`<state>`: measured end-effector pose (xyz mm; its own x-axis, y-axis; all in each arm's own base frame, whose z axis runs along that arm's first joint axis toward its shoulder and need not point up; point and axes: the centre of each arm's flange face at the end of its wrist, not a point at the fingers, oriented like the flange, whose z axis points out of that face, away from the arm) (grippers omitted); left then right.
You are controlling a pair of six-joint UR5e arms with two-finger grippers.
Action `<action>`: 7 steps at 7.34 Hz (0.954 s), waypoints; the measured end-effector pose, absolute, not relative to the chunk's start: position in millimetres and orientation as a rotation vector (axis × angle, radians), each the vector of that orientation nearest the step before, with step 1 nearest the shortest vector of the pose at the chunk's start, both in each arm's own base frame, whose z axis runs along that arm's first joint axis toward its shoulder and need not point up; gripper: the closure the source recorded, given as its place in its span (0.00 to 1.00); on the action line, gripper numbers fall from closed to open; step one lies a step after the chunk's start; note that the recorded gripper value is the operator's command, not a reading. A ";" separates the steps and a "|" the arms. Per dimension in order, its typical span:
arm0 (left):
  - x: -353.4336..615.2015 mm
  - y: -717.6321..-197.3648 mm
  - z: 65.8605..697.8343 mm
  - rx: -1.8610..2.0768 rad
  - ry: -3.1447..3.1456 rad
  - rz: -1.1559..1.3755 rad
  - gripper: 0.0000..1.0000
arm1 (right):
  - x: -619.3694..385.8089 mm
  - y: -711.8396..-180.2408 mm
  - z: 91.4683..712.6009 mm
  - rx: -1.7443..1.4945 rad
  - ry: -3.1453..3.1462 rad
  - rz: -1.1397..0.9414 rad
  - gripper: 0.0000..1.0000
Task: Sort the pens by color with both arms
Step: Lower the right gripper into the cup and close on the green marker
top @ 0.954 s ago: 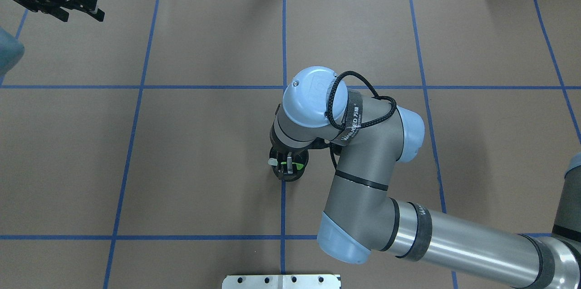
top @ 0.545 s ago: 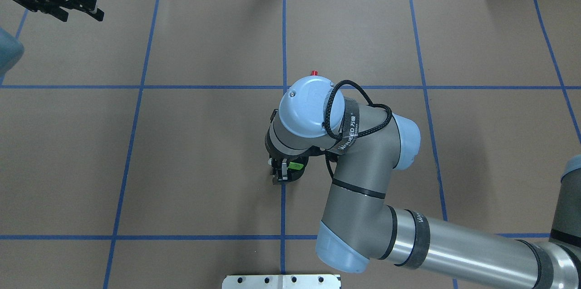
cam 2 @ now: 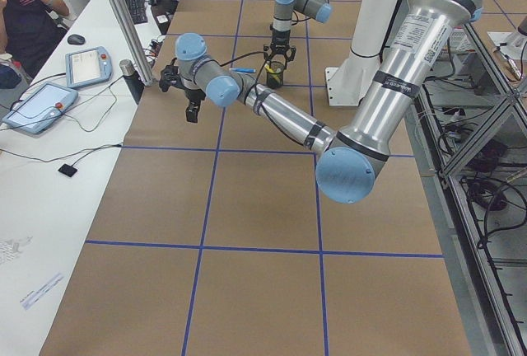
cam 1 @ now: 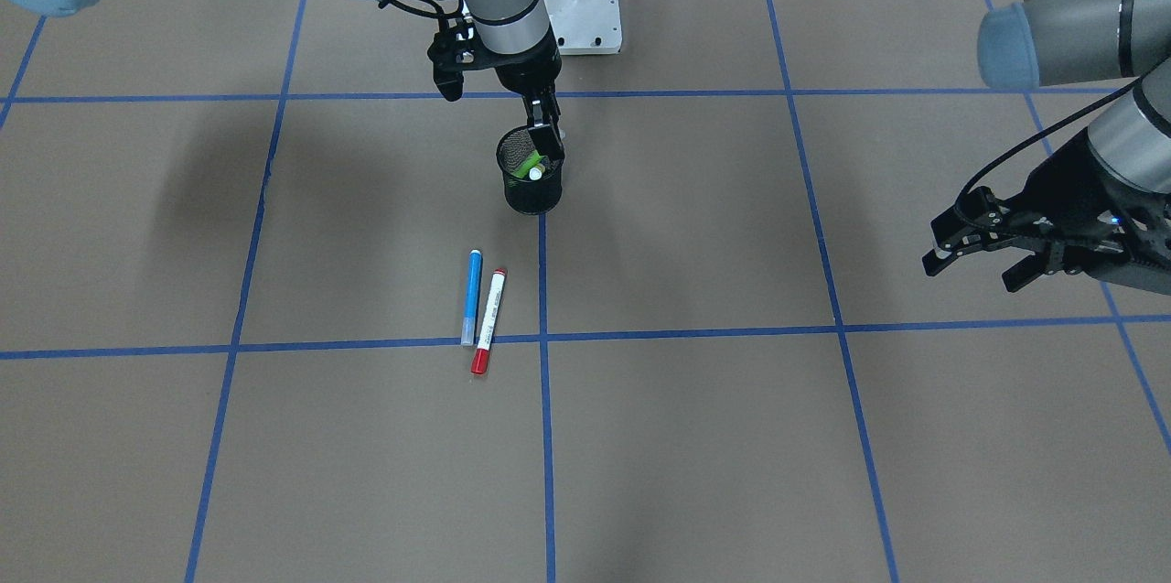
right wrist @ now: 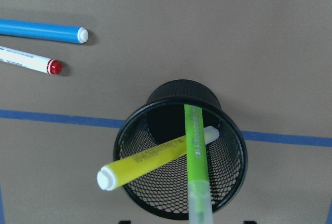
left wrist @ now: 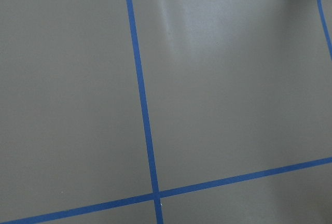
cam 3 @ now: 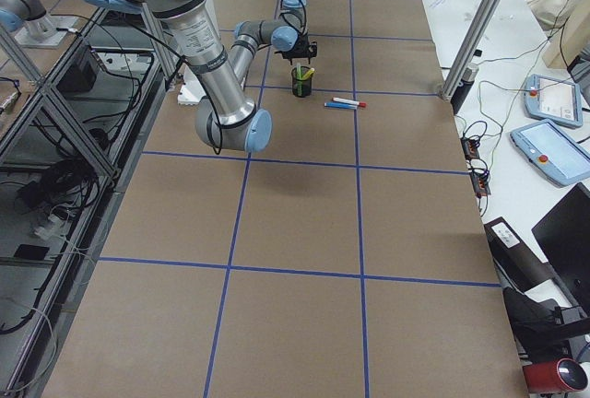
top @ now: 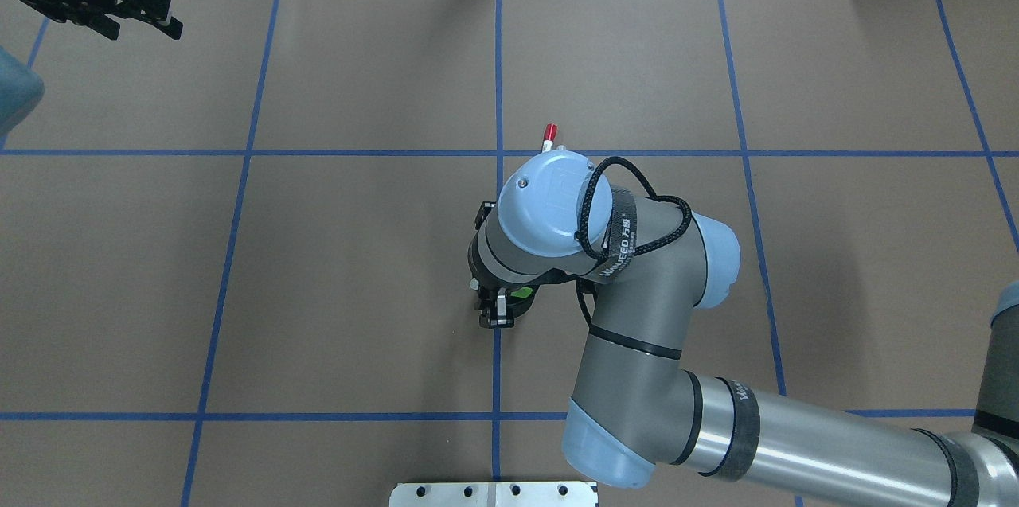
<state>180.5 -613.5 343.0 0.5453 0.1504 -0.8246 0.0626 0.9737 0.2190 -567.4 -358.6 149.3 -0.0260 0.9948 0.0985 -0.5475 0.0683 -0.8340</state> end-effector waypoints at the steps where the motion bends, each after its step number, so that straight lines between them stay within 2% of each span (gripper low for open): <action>1: 180.9 -613.6 343.1 0.234 0.994 0.053 0.00 | -568.9 -356.4 152.0 -0.689 -0.846 1.400 0.28; 4: 181.7 -613.9 344.3 0.235 0.990 0.051 0.00 | -571.1 -351.8 152.7 -0.691 -0.843 1.394 0.30; 5: 181.8 -614.0 344.5 0.234 0.989 0.051 0.00 | -571.5 -351.4 152.7 -0.690 -0.844 1.393 0.36; 7: 182.0 -614.0 344.6 0.234 0.989 0.051 0.00 | -571.9 -351.6 152.6 -0.689 -0.845 1.394 0.42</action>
<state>182.0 -614.0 344.6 0.5505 0.1489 -0.8215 0.0635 0.9736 0.2190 -571.9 -351.6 152.6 -0.0160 0.9948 0.1008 -0.5500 0.0755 -0.8318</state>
